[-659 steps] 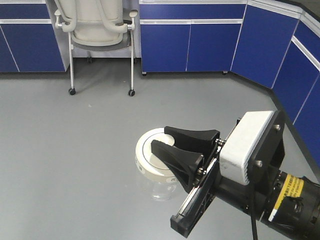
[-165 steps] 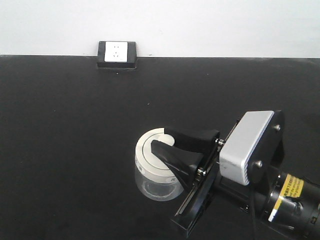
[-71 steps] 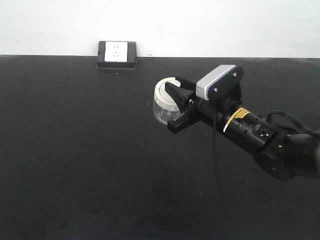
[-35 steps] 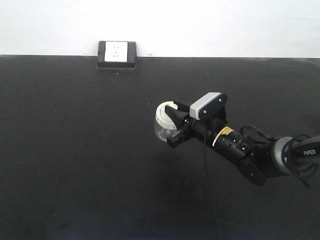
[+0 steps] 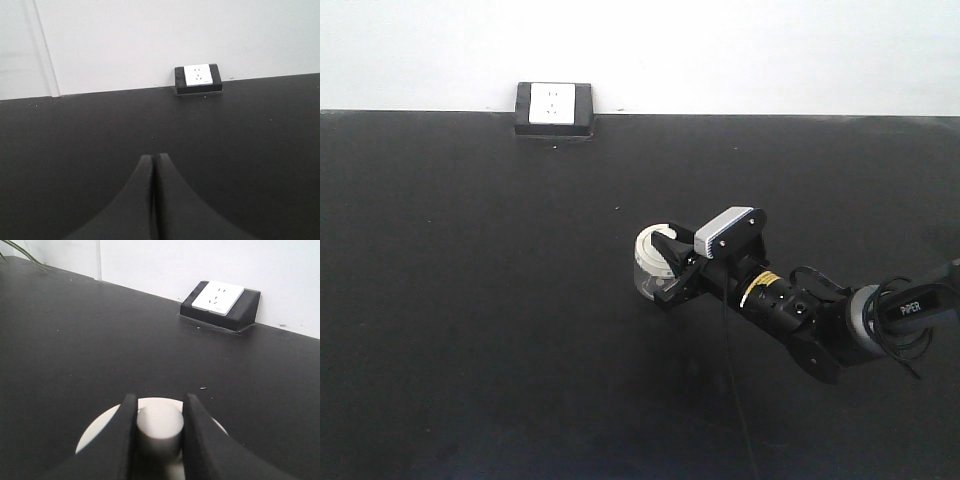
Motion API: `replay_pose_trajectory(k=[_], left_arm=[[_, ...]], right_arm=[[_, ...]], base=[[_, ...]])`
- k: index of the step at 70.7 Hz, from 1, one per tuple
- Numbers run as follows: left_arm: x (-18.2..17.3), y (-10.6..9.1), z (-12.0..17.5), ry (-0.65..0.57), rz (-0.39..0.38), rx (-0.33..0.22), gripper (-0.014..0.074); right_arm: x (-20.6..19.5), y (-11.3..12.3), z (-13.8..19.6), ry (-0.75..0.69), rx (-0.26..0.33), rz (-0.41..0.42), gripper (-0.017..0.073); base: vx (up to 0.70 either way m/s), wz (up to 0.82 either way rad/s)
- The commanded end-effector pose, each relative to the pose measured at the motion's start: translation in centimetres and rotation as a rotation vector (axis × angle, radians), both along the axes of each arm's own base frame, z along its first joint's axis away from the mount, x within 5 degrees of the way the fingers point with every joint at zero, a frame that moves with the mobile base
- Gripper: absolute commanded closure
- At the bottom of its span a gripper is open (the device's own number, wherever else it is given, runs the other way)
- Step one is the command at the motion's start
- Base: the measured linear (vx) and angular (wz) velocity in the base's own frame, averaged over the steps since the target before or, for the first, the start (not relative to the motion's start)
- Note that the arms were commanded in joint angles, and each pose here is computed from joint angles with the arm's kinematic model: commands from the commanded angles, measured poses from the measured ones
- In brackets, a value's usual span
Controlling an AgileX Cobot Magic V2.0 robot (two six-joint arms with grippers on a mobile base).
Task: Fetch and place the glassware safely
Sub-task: 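Extend the right arm forward and lower the jar onto the countertop, then open the right gripper off the lid knob and withdraw it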
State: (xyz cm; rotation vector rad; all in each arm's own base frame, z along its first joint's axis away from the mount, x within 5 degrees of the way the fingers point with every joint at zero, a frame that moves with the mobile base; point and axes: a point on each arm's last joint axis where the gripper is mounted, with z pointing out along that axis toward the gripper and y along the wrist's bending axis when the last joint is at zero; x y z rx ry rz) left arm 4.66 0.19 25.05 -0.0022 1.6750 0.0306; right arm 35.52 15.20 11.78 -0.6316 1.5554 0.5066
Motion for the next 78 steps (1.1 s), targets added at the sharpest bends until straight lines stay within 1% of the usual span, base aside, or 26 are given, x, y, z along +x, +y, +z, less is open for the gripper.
replay_pose_trajectory(k=[1,9,12,20,22,28,30,38,42,47,57,66,78], left_arm=[[0.0,-0.1,1.4,-0.087,-0.010,-0.013,0.0601],[0.0,-0.1,1.4,-0.087,-0.010,-0.013,0.0601],[0.0,-0.1,1.4,-0.087,-0.010,-0.013,0.0601],[0.0,-0.1,1.4,-0.087,-0.010,-0.013,0.0601],[0.0,-0.1,1.4,-0.087,-0.010,-0.013,0.0601],[0.0,-0.1,1.4,-0.087,-0.010,-0.013,0.0601],[0.0,-0.1,1.4,-0.087,-0.010,-0.013,0.0601],[0.0,-0.1,1.4,-0.087,-0.010,-0.013,0.0601],[0.0,-0.1,1.4,-0.087,-0.010,-0.013,0.0601],[0.0,-0.1,1.4,-0.087,-0.010,-0.013,0.0601],[0.0,-0.1,1.4,-0.087,-0.010,-0.013,0.0601],[0.0,-0.1,1.4,-0.087,-0.010,-0.013,0.0601],[0.0,-0.1,1.4,-0.087,-0.010,-0.013,0.0601]], right_arm=[[0.5,-0.1,3.1,-0.135,0.073,-0.002,0.0538],[0.5,0.0,3.1,-0.136,0.072,0.001,0.0474],[0.4,0.0,3.1,-0.137,0.071,0.004,0.0431],[0.4,0.0,3.1,-0.137,0.070,0.007,0.0294],[0.4,0.0,3.1,-0.137,0.070,0.007,0.0242],[0.4,0.0,3.2,-0.139,0.073,0.006,0.0132],[0.4,0.0,3.2,-0.139,0.073,0.006,0.0079],[0.4,0.0,3.2,-0.142,0.075,0.006,-0.0054],[0.4,0.0,3.2,-0.142,0.075,0.006,-0.0093],[0.4,0.0,3.3,-0.144,0.075,0.006,-0.0115],[0.3,0.0,4.2,-0.166,0.082,0.006,-0.0104],[0.1,-0.2,6.0,-0.194,0.084,-0.003,-0.0070],[-1.0,-0.9,8.3,-0.171,0.049,-0.038,-0.0008]], base=[[0.00,0.00],[0.00,0.00],[0.00,0.00],[0.00,0.00],[0.00,0.00],[0.00,0.00],[0.00,0.00],[0.00,0.00],[0.00,0.00],[0.00,0.00],[0.00,0.00],[0.00,0.00],[0.00,0.00]])
